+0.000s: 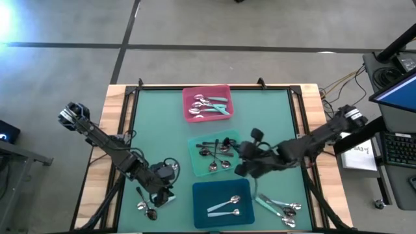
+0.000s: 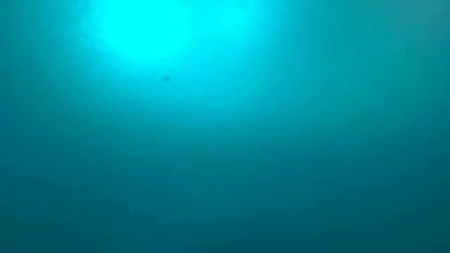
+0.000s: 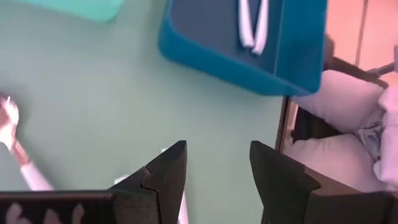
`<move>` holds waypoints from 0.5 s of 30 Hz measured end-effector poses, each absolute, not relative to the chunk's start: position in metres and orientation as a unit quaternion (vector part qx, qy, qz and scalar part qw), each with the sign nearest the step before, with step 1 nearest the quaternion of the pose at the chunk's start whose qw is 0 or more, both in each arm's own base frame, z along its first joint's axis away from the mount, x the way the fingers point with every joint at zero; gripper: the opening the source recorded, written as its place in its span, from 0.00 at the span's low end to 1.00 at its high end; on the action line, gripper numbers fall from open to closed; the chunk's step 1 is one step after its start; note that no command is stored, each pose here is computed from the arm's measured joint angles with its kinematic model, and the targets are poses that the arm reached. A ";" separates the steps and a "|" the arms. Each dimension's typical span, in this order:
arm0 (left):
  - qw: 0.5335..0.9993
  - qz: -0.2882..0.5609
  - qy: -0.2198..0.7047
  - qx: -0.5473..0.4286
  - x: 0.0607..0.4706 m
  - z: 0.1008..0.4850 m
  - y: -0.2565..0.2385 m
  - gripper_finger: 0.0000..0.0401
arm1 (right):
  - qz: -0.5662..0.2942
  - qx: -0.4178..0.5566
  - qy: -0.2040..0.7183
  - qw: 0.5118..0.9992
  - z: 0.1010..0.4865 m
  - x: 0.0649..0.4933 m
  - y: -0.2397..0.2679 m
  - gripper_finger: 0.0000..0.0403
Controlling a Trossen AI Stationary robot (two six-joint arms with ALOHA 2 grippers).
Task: Sort silverware by color (type)
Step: Put the black spoon into the green bin
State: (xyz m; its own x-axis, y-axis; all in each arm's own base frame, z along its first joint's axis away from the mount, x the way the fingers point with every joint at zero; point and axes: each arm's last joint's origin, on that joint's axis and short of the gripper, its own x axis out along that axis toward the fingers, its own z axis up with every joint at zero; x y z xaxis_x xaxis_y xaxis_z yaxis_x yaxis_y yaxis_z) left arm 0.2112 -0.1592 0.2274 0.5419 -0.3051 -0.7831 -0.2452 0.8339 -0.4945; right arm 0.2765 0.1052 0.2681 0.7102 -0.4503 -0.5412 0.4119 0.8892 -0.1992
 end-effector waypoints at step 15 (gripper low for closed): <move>0.761 0.086 0.564 -0.308 0.203 0.191 -0.164 0.40 | -0.272 -0.064 0.400 0.873 0.192 0.325 0.081 0.02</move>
